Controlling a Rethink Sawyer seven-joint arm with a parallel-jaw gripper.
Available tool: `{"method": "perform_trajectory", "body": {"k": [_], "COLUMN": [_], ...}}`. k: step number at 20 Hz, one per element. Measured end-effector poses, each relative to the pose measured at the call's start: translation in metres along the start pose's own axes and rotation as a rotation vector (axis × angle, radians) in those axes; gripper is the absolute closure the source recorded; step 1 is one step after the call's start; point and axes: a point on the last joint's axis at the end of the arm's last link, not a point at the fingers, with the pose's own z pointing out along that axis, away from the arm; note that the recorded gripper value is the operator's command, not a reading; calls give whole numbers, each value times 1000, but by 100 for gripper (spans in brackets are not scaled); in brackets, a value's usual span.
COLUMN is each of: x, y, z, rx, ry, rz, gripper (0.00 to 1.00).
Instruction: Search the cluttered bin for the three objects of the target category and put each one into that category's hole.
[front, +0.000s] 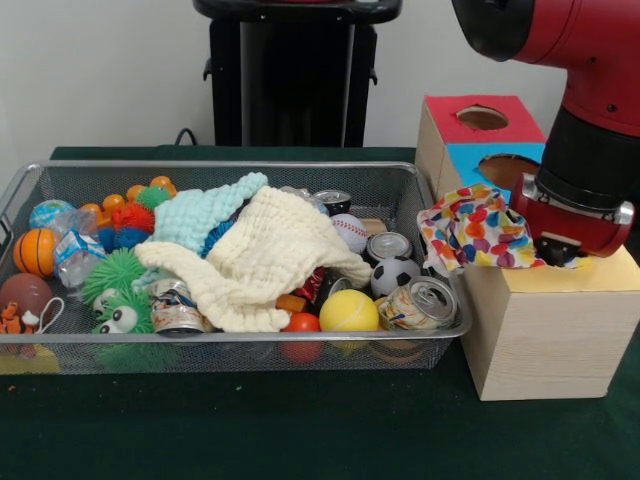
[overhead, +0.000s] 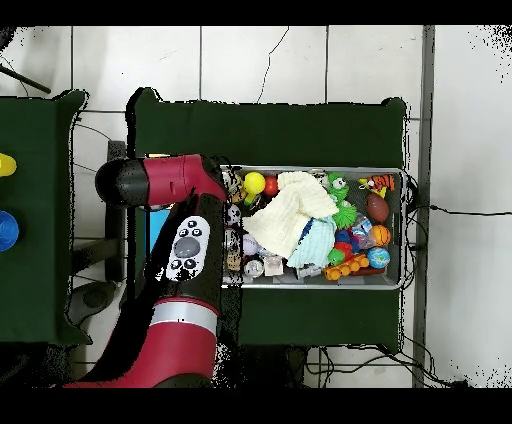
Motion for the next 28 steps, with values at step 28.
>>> {"method": "perform_trajectory", "body": {"k": [28], "x": [-6], "y": [-3], "z": [-48], "rx": [4], "ry": [83], "rz": [25], "gripper": [0]}}
